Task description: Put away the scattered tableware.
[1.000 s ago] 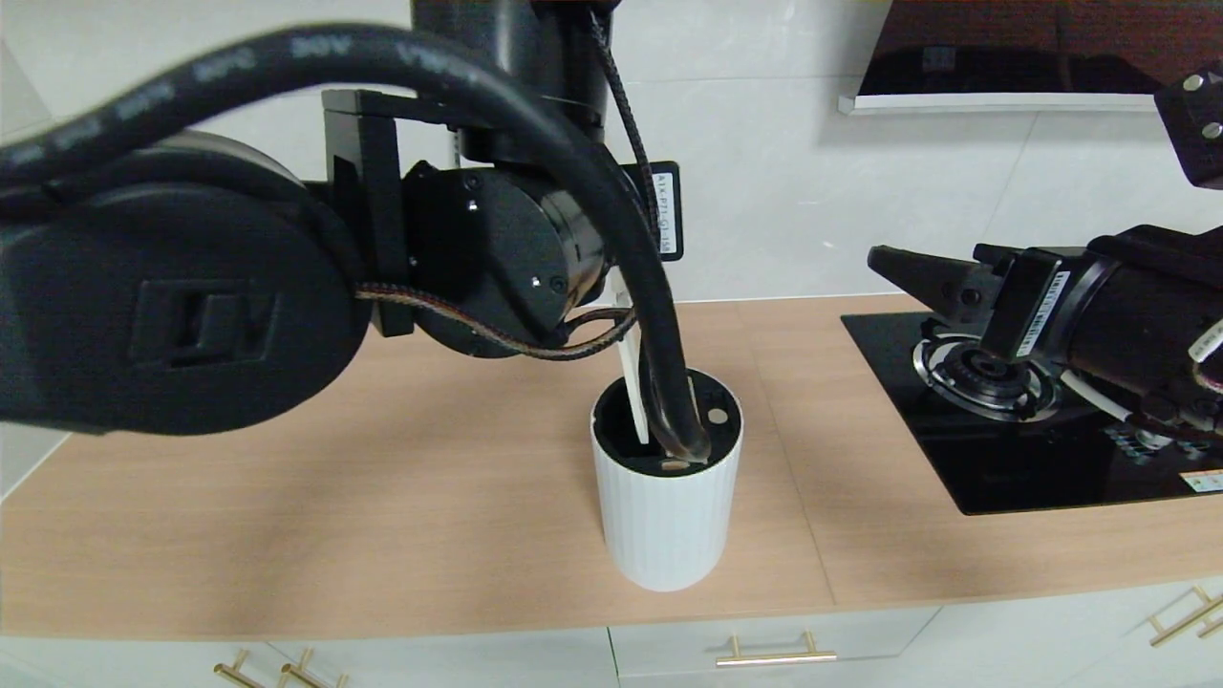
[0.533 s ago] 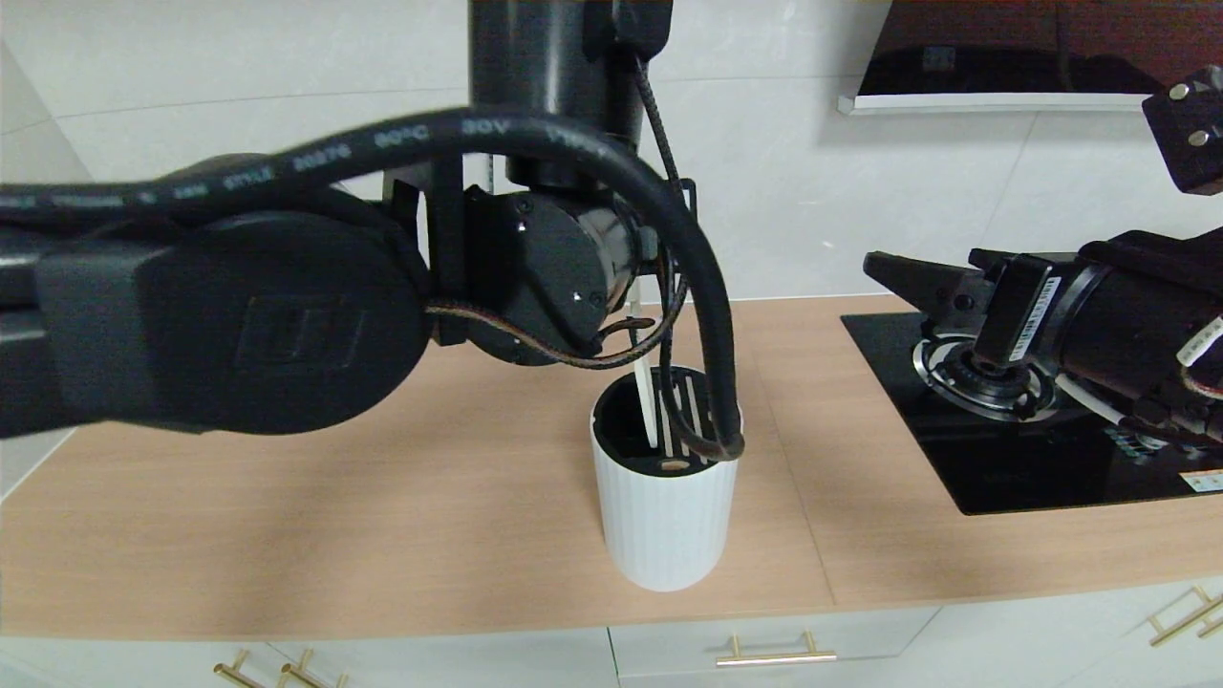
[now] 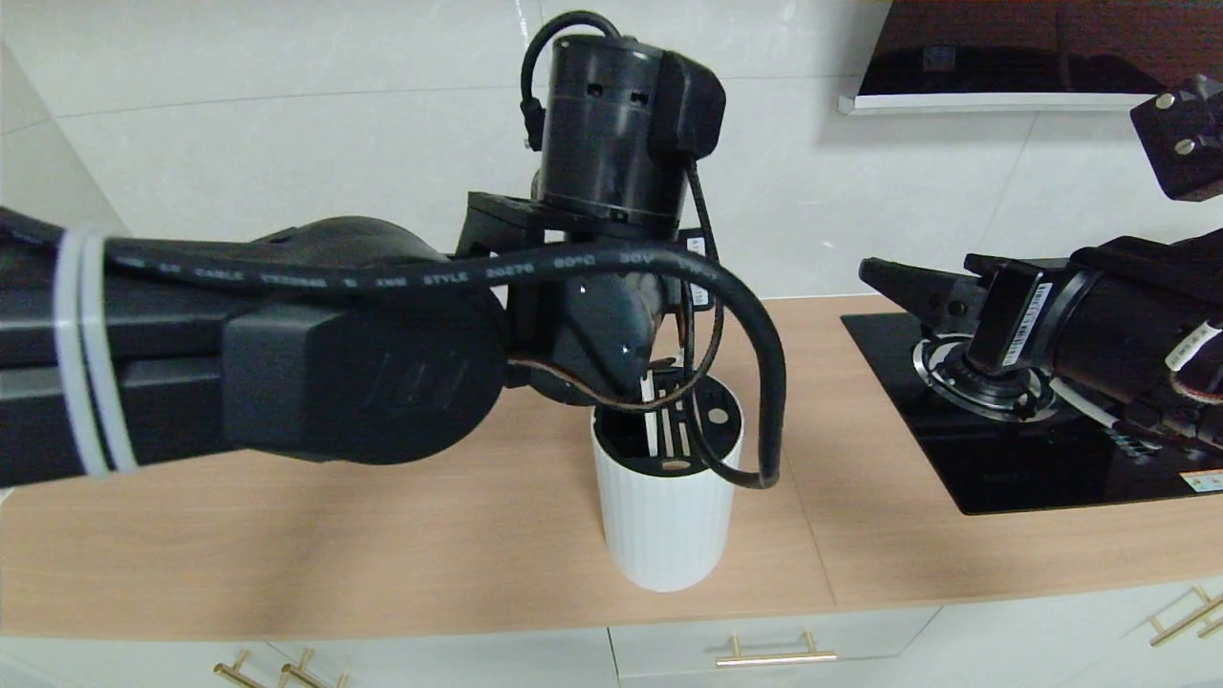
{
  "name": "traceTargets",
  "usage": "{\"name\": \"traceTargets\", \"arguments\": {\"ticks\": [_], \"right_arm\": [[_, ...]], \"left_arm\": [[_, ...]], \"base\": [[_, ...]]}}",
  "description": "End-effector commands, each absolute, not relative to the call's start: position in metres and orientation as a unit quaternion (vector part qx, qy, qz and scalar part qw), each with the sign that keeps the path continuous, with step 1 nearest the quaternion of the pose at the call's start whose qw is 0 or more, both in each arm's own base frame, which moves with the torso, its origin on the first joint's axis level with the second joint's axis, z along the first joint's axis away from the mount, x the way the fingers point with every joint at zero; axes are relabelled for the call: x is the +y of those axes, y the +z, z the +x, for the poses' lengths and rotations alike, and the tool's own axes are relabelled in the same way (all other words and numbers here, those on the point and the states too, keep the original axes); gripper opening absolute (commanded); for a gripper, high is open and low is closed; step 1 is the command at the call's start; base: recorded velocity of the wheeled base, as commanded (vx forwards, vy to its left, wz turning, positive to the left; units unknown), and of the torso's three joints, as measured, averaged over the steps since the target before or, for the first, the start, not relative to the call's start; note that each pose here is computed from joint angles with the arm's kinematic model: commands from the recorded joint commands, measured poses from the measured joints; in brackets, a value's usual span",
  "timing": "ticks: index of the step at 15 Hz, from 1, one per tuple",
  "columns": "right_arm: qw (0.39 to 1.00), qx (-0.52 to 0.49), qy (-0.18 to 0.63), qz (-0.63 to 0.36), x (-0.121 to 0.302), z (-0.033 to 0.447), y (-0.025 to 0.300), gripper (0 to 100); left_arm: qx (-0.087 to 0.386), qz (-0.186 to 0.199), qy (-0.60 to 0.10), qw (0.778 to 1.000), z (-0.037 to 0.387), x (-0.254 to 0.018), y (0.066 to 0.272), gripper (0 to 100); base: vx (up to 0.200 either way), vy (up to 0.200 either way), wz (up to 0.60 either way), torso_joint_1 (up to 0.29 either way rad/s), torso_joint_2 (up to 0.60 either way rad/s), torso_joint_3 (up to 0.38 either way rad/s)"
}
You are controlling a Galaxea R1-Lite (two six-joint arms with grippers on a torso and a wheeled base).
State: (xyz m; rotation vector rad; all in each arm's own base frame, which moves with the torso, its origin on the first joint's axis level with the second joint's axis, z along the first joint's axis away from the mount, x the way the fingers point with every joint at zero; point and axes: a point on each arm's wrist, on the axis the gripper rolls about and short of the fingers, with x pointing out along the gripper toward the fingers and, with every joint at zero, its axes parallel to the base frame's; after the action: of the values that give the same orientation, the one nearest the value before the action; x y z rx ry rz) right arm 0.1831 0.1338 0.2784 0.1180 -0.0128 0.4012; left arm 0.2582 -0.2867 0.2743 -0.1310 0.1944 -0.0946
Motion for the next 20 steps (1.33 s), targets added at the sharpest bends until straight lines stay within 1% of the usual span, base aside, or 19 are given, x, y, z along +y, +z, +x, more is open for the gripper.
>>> {"name": "traceTargets", "arguments": {"ticks": [1, 2, 3, 5, 10, 12, 18, 19, 20], "right_arm": [[0.978, -0.001, 0.199, 0.056, 0.136, 0.186, 0.276, 100], [0.978, 0.000, 0.199, 0.055, 0.136, 0.186, 0.275, 100], [0.978, 0.001, 0.199, 0.055, 0.136, 0.186, 0.275, 100], [0.978, 0.000, 0.200, 0.055, 0.137, 0.186, 0.275, 100], [0.978, 0.002, 0.200, 0.054, 0.137, 0.187, 0.274, 100], [0.978, 0.002, 0.200, 0.054, 0.137, 0.187, 0.274, 100], [0.978, 0.002, 0.200, 0.054, 0.137, 0.187, 0.274, 100], [0.978, 0.002, 0.200, 0.054, 0.137, 0.187, 0.274, 100], [0.978, 0.003, 0.200, 0.054, 0.137, 0.186, 0.274, 100]], "left_arm": [[0.117, -0.054, -0.043, 0.991, 0.262, -0.291, 0.255, 0], [0.123, -0.054, -0.041, 0.990, 0.263, -0.293, 0.250, 0], [0.133, -0.062, -0.037, 0.988, 0.265, -0.295, 0.240, 0], [0.144, -0.067, -0.033, 0.987, 0.266, -0.296, 0.230, 0], [0.167, -0.050, -0.027, 0.984, 0.268, -0.299, 0.208, 0], [0.172, -0.051, -0.024, 0.984, 0.270, -0.301, 0.202, 0], [0.171, -0.053, -0.024, 0.984, 0.269, -0.301, 0.203, 0], [0.171, -0.052, -0.025, 0.984, 0.269, -0.301, 0.203, 100], [0.170, -0.054, -0.025, 0.984, 0.268, -0.301, 0.204, 100]], "base": [[0.000, 0.000, 0.00, 0.000, 0.00, 0.000], [0.000, 0.000, 0.00, 0.000, 0.00, 0.000], [0.000, 0.000, 0.00, 0.000, 0.00, 0.000], [0.000, 0.000, 0.00, 0.000, 0.00, 0.000], [0.000, 0.000, 0.00, 0.000, 0.00, 0.000], [0.000, 0.000, 0.00, 0.000, 0.00, 0.000], [0.000, 0.000, 0.00, 0.000, 0.00, 0.000], [0.000, 0.000, 0.00, 0.000, 0.00, 0.000], [0.000, 0.000, 0.00, 0.000, 0.00, 0.000]]}}
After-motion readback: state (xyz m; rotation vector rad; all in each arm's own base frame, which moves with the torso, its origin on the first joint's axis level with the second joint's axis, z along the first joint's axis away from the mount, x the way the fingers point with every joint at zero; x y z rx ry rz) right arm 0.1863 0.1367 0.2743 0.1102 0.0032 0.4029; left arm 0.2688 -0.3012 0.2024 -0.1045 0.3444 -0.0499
